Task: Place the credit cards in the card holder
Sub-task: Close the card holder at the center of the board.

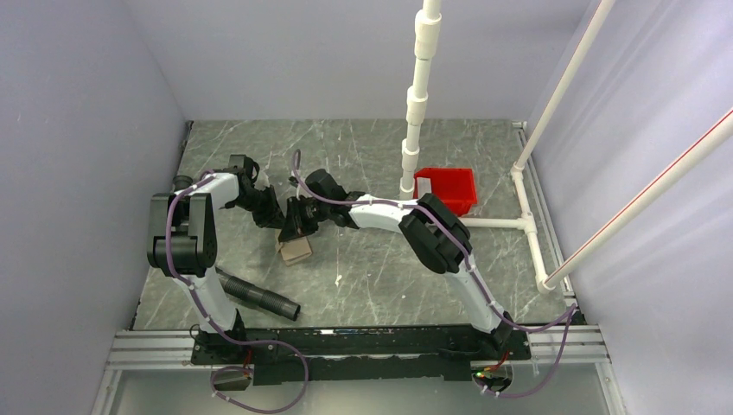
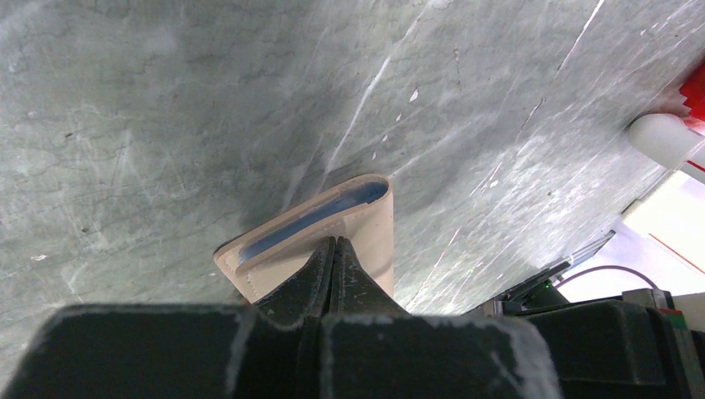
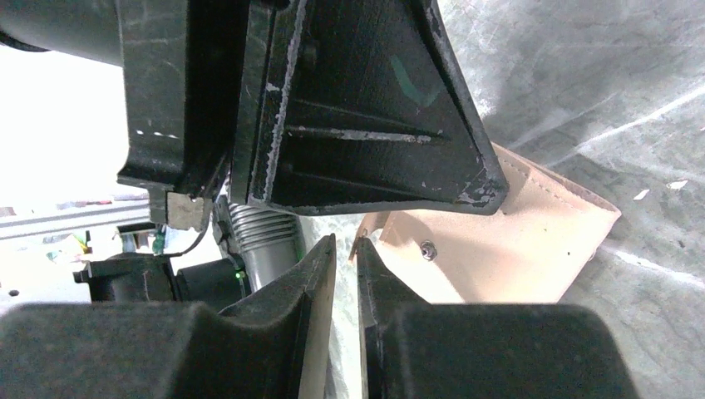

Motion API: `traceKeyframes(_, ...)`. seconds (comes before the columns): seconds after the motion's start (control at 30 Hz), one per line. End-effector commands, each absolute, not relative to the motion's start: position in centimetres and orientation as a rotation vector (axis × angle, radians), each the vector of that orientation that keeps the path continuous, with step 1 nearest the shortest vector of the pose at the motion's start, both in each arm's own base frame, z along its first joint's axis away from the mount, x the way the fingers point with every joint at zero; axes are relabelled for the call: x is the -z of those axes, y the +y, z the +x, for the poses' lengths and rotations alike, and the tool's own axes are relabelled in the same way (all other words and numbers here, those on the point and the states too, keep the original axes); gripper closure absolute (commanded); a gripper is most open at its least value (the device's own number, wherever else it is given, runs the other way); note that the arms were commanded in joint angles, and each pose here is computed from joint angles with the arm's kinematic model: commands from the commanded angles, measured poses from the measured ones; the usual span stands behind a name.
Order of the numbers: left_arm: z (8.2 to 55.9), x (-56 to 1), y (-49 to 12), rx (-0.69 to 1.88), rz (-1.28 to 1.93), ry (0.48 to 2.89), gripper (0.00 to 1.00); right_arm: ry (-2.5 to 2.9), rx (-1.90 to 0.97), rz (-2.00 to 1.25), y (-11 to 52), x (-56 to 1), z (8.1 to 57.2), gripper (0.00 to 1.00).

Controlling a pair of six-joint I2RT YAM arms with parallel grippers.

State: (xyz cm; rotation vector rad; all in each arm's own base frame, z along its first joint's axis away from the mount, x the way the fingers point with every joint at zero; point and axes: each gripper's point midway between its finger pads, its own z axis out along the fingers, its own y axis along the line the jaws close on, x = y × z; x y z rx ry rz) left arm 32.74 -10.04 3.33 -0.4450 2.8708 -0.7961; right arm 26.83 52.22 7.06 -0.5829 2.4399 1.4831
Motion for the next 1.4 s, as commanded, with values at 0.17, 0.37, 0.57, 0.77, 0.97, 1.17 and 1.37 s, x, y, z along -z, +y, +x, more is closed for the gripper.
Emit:
traceKeyframes(0.17, 31.8, -1.5, -9.7, 0.742, -0.393, 2.927, 1.00, 2.384, -1.500, -0.621, 53.4, -8.3, 27.3, 0.81)
traceKeyframes(0.37, 31.9, -1.5, -9.7, 0.742, -0.392, 2.927, 1.00, 2.397, -1.498, -0.629, 53.5, -7.8, 27.1, 0.81)
traceKeyframes(0.57, 31.9, -1.6, -9.6, 0.740, -0.390, 2.927, 1.00, 2.392, -1.504, -0.630, 53.4, -7.9, 27.0, 0.85)
traceKeyframes(0.77, 31.9, -1.6, -9.6, 0.739, -0.388, 2.927, 1.00, 2.377, -1.484, -0.634, 53.2, -8.4, 27.1, 0.81)
traceKeyframes(0.97, 31.9, -1.6, -9.7, 0.744, -0.387, 2.925, 1.00, 2.356, -1.452, -0.630, 52.9, -9.2, 27.4, 0.78)
traceKeyframes(1.17, 31.9, -1.6, -9.7, 0.747, -0.387, 2.926, 1.00, 2.351, -1.445, -0.628, 52.7, -9.4, 27.5, 0.80)
traceKeyframes(1.37, 31.9, -1.6, -9.8, 0.753, -0.386, 2.926, 1.00, 2.344, -1.419, -0.629, 52.3, -9.7, 27.8, 0.78)
